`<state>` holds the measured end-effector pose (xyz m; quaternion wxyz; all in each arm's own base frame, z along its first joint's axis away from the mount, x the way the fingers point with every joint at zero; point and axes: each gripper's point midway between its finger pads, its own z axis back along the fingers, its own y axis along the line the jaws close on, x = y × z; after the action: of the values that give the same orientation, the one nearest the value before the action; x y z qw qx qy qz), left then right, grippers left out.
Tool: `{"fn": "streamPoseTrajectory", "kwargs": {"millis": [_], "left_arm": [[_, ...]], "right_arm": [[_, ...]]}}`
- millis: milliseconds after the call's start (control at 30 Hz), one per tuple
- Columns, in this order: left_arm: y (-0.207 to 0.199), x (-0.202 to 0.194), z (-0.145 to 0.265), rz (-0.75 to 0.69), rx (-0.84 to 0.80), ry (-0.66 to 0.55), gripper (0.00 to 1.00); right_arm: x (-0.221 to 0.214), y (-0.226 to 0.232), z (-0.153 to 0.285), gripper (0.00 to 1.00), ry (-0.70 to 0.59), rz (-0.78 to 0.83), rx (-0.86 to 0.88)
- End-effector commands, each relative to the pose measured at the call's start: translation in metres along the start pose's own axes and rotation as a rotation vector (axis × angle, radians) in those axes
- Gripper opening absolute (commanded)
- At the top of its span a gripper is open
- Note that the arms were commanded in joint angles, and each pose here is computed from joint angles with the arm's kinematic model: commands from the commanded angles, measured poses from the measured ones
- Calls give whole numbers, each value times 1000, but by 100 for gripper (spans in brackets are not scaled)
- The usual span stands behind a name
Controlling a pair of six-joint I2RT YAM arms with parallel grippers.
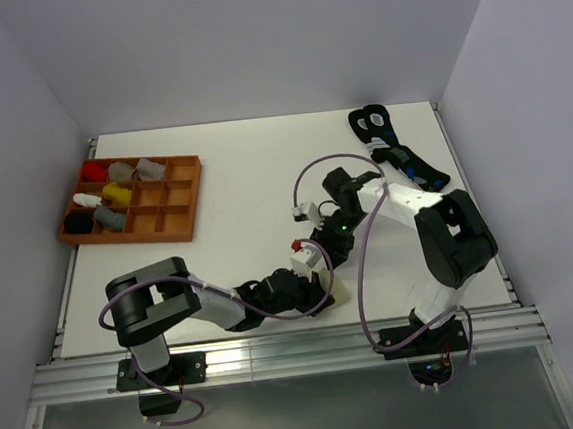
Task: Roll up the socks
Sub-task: Roll the sock at the center of the board.
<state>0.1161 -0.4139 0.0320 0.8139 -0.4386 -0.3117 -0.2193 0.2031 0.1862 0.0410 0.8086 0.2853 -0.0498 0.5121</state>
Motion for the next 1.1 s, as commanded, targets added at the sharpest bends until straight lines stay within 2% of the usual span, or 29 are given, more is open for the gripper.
{"fn": "streamPoseTrajectory", "kwargs": {"millis": [0, 200, 433, 500, 633, 767, 1067], "left_arm": [[46, -71, 18, 107, 106, 297, 0], [60, -66, 16, 284, 164, 409, 0], [68, -67, 34, 610, 172, 607, 0], [72, -68, 39, 661, 187, 647, 0], [77, -76, 45, 694, 212, 720, 0], [78, -68, 40, 685, 213, 713, 0], [76, -61, 33, 693, 225, 733, 0]], "right_arm": [[16, -25, 24, 48, -106, -29, -165], [13, -40, 54, 49, -206, -41, -298], [-6, -22, 57, 48, -204, 134, -316], [-9, -11, 56, 48, -214, 177, -288], [-22, 14, 38, 48, -160, 310, -208], [-27, 30, 20, 48, -129, 451, -247], [-30, 57, 9, 51, -112, 547, -150]]}}
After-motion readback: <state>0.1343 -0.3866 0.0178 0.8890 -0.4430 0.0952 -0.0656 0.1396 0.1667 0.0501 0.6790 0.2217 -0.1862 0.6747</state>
